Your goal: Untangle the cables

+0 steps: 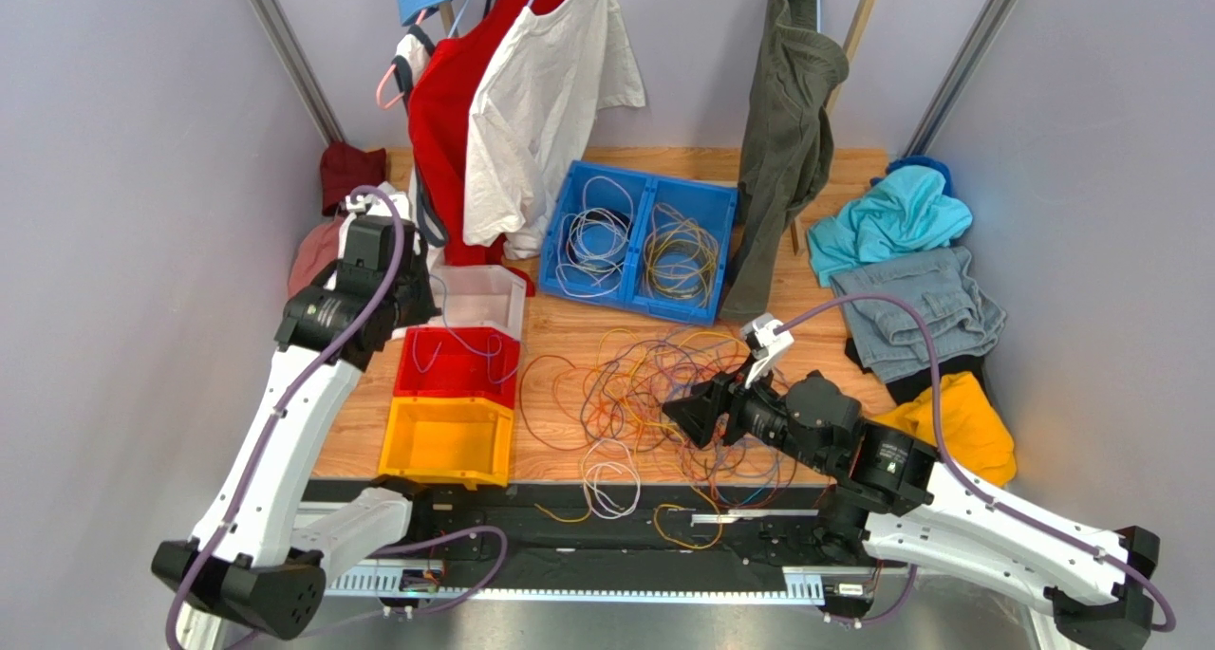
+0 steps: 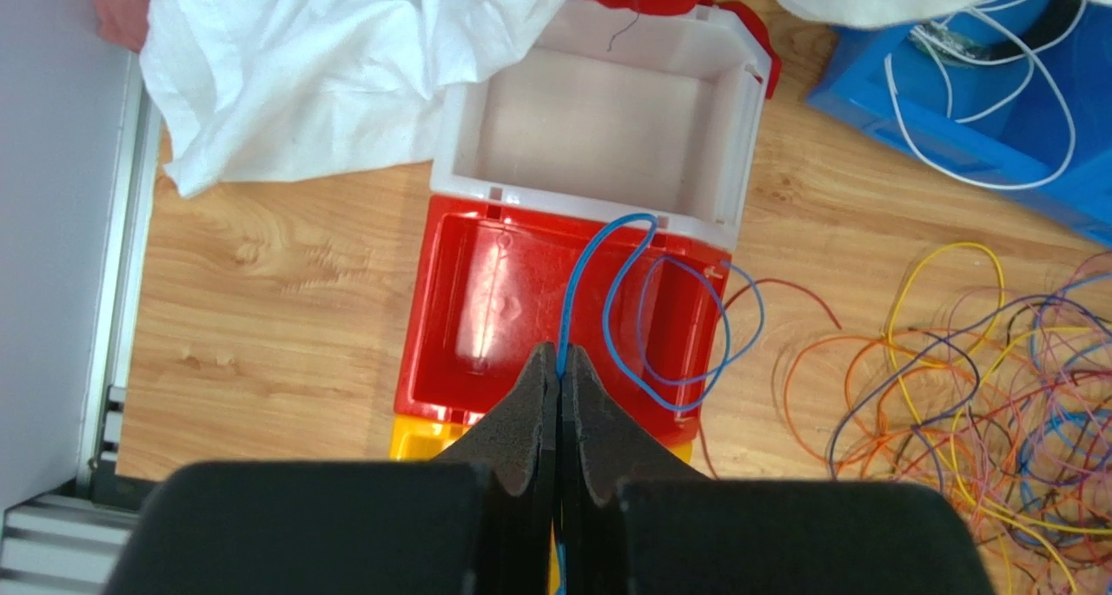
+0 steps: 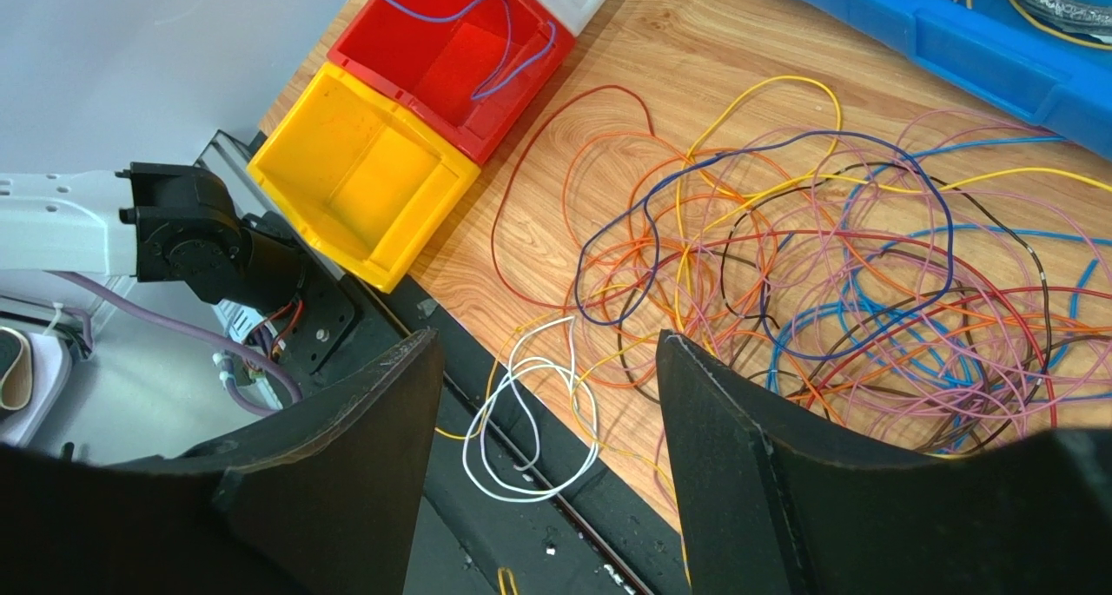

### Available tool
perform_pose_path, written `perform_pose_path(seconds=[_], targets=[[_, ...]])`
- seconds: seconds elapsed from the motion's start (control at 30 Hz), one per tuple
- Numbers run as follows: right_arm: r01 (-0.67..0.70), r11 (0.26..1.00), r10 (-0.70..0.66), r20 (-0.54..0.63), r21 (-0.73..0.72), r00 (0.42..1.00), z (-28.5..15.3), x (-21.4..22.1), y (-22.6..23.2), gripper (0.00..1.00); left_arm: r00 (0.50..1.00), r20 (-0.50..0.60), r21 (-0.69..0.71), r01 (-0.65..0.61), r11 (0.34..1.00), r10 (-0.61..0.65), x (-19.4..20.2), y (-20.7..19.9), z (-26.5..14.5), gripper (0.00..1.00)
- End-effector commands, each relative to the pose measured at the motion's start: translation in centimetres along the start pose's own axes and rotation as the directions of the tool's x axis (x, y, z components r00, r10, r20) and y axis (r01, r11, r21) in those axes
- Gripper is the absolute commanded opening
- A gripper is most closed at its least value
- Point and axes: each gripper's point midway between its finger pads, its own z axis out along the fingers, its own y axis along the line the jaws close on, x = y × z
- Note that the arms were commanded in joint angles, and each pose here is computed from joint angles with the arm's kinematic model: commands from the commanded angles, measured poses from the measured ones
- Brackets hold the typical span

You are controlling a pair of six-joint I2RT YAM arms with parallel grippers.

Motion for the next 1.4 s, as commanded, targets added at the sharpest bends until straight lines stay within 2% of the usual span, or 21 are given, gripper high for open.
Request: perform_pose_path(seconds=[0.0, 0.2, 0.3, 0.47, 0.83, 1.07, 1.23, 1.37], targets=[[-0.022, 0.999, 0.023, 0.041, -0.032, 0.999, 0.0, -0.9, 0.7, 0.65, 1.0, 0.012, 0.018, 0.001, 1.0, -0.001, -1.4, -0.6, 1.7, 0.0], [-0.016, 1.0, 0.017, 0.045, -0.021, 0.999, -0.2, -0.7, 0.3, 0.64, 0.998, 0.056, -0.077, 0.007, 0.997, -0.003, -1.4, 2.3, 0.4, 0.0], [-0.012, 1.0, 0.013, 0.042, -0.019, 0.999, -0.1, -0.6, 0.2, 0.64, 0.998, 0.069, -0.077, 0.003, 0.997, 0.003, -1.6, 2.5, -0.1, 0.0], [-0.022, 1.0, 0.022, 0.043, -0.021, 0.999, -0.2, -0.4, 0.1, 0.64, 0.998, -0.055, -0.025, 0.011, 1.0, -0.012, 1.5, 0.9, 3.1, 0.0], [-0.023, 1.0, 0.023, 0.048, -0.004, 0.999, -0.5, -0.3, -0.4, 0.63, 0.979, -0.186, 0.026, 0.085, 0.996, -0.078, 5.9, -0.8, 8.1, 0.0], [-0.017, 1.0, 0.017, 0.042, 0.002, 0.999, -0.2, -0.1, -0.5, 0.63, 0.966, -0.243, 0.005, 0.093, 0.996, -0.089, 6.9, -0.5, 10.5, 0.0], [-0.014, 1.0, 0.013, 0.046, 0.009, 0.999, -0.3, -0.2, -0.6, 0.63, 0.932, -0.358, -0.011, 0.052, 0.999, -0.053, 8.1, -0.4, 12.0, 0.0], [-0.016, 1.0, 0.015, 0.048, 0.009, 0.999, -0.4, -0.1, -0.7, 0.63, 0.927, -0.374, -0.031, 0.027, 0.999, -0.036, 7.5, 0.3, 12.3, 0.0]])
